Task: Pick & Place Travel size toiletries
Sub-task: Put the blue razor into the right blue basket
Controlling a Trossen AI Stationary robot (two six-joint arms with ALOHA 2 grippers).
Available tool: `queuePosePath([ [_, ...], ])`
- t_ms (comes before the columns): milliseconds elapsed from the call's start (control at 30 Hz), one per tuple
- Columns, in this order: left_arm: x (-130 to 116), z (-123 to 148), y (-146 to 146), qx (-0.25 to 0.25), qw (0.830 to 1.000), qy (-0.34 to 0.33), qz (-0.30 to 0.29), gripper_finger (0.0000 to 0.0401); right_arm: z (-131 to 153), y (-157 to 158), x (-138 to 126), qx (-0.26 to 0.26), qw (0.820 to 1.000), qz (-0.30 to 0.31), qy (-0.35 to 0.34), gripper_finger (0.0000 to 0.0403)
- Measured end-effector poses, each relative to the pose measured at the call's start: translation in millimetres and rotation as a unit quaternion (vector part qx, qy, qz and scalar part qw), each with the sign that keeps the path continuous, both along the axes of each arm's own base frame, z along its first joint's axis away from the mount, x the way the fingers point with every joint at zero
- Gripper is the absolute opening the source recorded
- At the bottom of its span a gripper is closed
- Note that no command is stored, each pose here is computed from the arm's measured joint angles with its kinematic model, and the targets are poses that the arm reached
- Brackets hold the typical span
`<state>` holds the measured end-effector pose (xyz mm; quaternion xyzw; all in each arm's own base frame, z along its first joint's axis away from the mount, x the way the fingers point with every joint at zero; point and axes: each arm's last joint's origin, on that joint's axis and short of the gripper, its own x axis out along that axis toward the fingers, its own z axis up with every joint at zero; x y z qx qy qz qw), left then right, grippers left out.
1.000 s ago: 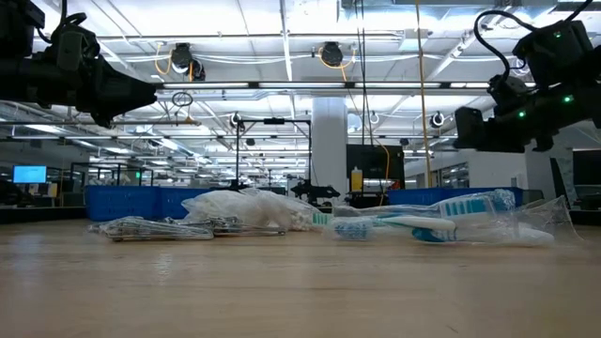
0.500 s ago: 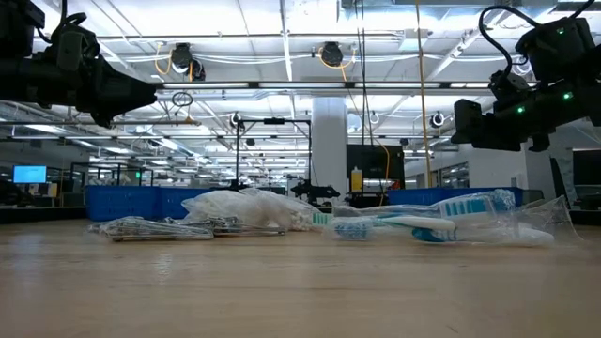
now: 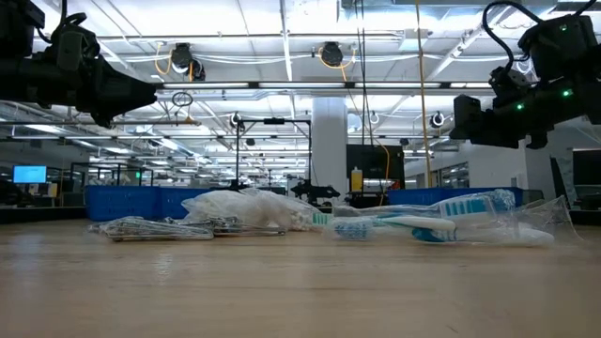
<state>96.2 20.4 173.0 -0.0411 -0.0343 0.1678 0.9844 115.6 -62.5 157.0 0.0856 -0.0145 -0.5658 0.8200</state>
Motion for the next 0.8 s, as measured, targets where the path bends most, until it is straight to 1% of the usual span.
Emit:
queuePosePath([
  [167,0,0,0,0.000,1.000,0.000,0.000,0.0127,-4,4,4,0.014,0.998,0.067,0.017,0.0219],
  [400,0,0,0,0.000,1.000,0.000,0.000,0.0127,-5,6,7,0.024,0.991,0.130,0.015,0.0219],
  [533,0,0,0,0.000,1.000,0.000,0.000,0.0127,-5,7,9,0.020,0.985,0.171,0.028,0.0222],
  [633,0,0,0,0.000,1.000,0.000,0.000,0.0127,-4,8,10,0.025,0.980,0.195,0.014,0.0220],
  [800,0,0,0,0.000,1.000,0.000,0.000,0.0127,-2,9,11,0.039,0.977,0.210,-0.027,0.0216],
])
